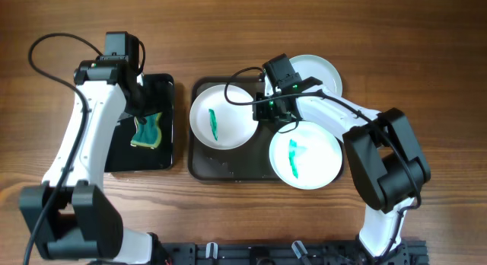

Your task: Clean dirty plates on tray and stack at the side

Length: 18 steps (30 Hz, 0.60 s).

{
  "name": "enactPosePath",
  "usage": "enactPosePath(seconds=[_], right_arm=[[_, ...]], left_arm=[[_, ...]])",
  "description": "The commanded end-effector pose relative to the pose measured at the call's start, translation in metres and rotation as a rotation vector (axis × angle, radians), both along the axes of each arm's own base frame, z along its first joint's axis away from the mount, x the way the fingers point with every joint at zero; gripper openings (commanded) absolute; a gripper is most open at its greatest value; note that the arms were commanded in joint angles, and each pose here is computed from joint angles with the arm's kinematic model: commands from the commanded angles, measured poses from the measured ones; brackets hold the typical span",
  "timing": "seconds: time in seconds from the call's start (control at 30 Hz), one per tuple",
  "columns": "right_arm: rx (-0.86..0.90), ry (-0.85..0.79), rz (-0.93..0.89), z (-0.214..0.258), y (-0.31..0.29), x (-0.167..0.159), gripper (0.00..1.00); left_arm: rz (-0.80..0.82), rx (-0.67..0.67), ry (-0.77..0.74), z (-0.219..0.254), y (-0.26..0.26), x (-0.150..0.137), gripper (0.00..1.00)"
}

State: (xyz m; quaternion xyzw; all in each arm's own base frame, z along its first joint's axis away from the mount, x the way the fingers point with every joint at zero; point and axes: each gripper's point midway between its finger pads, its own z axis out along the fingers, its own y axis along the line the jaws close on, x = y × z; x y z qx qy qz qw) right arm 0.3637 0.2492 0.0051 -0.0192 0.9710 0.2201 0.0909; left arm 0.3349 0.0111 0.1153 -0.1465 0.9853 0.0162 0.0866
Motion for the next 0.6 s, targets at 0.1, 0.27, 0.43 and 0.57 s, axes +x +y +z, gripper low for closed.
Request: enactPosePath(seconds=[0.1,0.27,0.43,0.57], right_arm=[[-0.020,0.004,-0.025,-0.007,-0.001,0.003,0.04],[-0.019,0.002,-0.025,-0.007,-0.001,0.004,0.04],[-0.017,-0.003,-0.025,-0.006,-0.001,0.005,0.04],[-0.015,-0.005,-0.025,-0.006,0.000,0.005,0.05]], left_arm=[[-0.136,-0.057,0.188,-0.060,0.028,-0.004,0.74],[-0.185,-0.091,0.193,-0.085,0.023,0.007,0.61],[-0.207,-0.055,0.212,-0.099,0.029,0.008,0.52],[-0.235,-0.088,0.225,-0.107,0.023,0.003,0.37]])
